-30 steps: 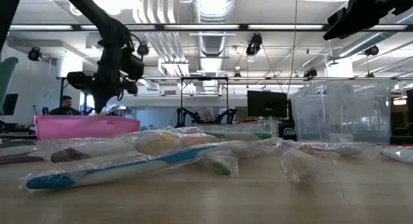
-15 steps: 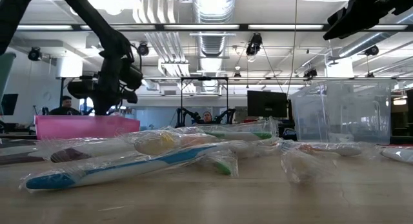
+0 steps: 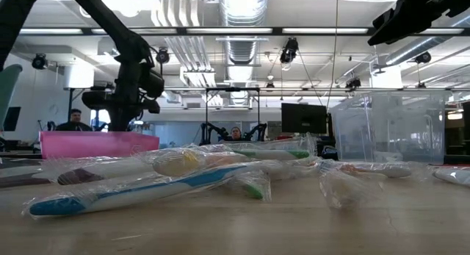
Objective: Pick & Place Toothbrushes
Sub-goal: Put the orange toothbrush into the pink bin, then put the green toothbrush into the green bin
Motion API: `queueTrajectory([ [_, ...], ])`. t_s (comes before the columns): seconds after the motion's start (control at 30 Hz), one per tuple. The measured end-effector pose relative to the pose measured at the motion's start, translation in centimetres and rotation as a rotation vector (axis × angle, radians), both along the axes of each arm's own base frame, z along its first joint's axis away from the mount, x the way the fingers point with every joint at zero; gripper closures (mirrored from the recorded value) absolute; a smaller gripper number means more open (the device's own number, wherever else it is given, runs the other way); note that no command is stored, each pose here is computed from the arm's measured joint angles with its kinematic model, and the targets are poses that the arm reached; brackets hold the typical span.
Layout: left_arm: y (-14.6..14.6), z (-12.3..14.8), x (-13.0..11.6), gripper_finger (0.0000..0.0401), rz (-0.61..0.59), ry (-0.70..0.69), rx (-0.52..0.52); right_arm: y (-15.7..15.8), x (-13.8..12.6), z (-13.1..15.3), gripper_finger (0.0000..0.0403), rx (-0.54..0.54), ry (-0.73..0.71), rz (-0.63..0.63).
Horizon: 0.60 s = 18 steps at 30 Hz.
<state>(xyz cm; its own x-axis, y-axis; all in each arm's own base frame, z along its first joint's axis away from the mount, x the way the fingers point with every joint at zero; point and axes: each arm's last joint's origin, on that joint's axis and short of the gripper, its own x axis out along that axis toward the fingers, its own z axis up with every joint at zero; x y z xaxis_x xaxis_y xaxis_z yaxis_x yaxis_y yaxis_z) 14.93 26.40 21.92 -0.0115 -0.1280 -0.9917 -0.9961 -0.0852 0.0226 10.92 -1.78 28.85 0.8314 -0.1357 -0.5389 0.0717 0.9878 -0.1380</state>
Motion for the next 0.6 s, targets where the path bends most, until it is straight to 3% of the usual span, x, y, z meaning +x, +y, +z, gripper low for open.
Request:
queueTrajectory([
  [0.3,-0.2,0.3,-0.1,0.0308,-0.038,0.008,-0.028,0.0,0.0,0.0,0.0394,0.0,0.0,0.0],
  [0.6,-0.6,3.6,0.2,0.0296,-0.124,0.015,-0.065,0.0,0.0,0.0,0.0394,0.0,0.0,0.0],
])
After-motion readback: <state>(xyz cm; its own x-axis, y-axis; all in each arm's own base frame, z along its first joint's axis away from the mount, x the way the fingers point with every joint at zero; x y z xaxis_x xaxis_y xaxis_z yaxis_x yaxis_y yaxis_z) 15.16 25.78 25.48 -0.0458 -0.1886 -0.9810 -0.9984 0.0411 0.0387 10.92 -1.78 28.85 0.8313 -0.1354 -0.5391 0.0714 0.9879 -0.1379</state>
